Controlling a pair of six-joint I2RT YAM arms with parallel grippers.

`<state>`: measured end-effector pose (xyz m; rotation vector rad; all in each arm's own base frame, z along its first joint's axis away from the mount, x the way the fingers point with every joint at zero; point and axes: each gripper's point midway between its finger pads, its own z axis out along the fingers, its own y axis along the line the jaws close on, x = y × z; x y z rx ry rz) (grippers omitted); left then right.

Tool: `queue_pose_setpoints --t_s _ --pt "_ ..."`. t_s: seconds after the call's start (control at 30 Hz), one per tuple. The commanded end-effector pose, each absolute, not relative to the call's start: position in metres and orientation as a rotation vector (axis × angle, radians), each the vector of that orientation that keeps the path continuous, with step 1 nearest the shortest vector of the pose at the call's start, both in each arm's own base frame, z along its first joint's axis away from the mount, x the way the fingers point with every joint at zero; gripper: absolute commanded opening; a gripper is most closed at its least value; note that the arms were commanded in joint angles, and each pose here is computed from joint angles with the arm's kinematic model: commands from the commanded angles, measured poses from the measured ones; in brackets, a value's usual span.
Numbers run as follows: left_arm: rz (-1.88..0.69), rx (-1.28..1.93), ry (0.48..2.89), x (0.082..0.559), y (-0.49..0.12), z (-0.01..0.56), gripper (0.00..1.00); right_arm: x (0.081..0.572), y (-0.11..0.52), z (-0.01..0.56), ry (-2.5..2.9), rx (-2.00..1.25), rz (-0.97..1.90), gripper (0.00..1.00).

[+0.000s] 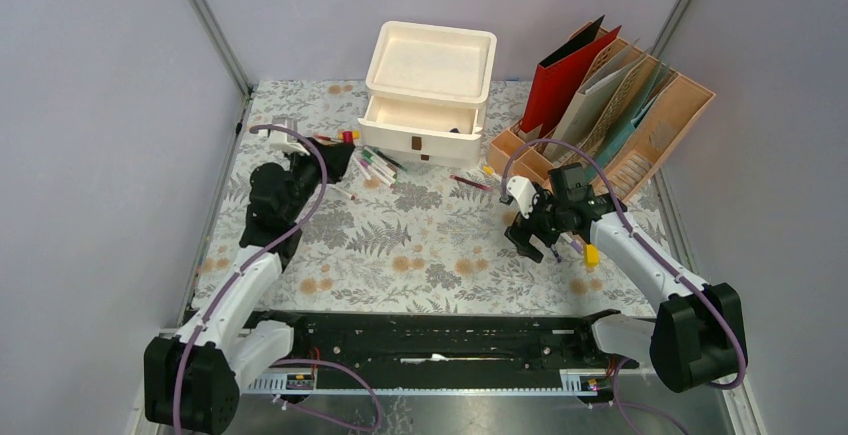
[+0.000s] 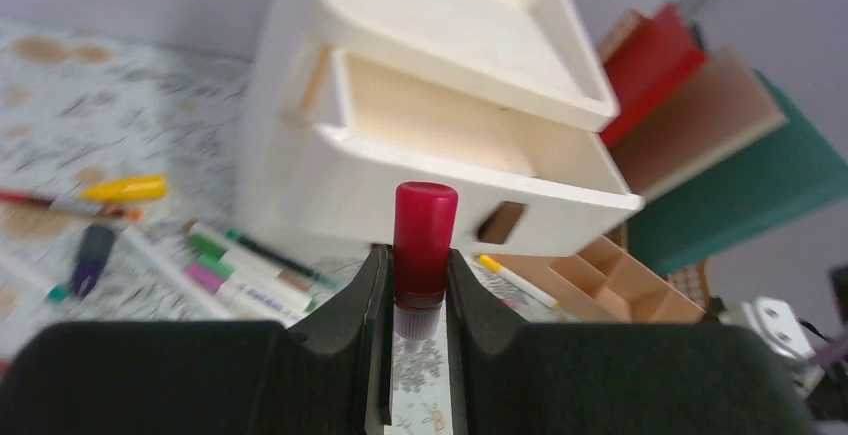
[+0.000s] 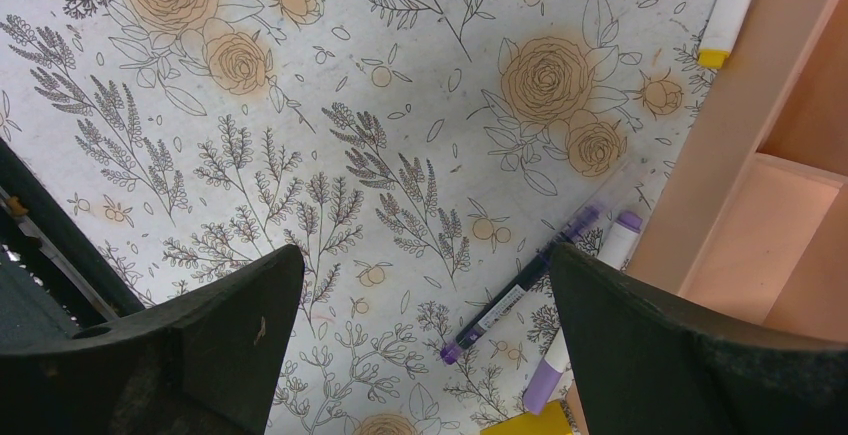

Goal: Organize the desk
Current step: Pick up the stationery from the center of the board, then place the stationery in the drawer.

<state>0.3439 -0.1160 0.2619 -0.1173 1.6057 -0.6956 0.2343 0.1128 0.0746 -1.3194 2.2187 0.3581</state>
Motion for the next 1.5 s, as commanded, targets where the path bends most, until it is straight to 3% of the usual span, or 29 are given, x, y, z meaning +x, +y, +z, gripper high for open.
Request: queue_pose_setpoints --t_s 0.0,0.17,0.43,0.87,1.0,1.2,1.3,1.47 --pt "-0.861 0.204 1.399 0.327 -0.159 0.315 0.0 0.24 0.118 0.083 2.181 -1.334 0.358 1.0" --pt "-0.931 0.379 1.366 0.332 -0.202 0.328 0.0 0.24 0.118 0.084 2.179 -1.335 0.358 1.0" --pt "-0.707 0.733 1.432 0.363 -0.265 0.323 0.0 0.239 0.119 0.084 2.171 -1.336 0.365 1.0" --pt "-0.557 1.056 1.404 0.421 -0.301 0.312 0.03 0.239 0.118 0.085 2.17 -1.335 0.36 1.0" --pt "-0.526 1.062 1.429 0.433 -0.302 0.306 0.17 0.238 0.118 0.084 2.173 -1.335 0.359 1.0" --pt "-0.507 1.015 1.434 0.439 -0.299 0.315 0.54 0.238 0.118 0.082 2.178 -1.338 0.361 1.0" --pt "-0.527 0.972 1.392 0.433 -0.298 0.331 0.65 0.238 0.118 0.082 2.179 -1.339 0.363 1.0" --pt "-0.649 0.861 1.325 0.41 -0.287 0.357 0.74 0.238 0.117 0.082 2.181 -1.339 0.358 1.0"
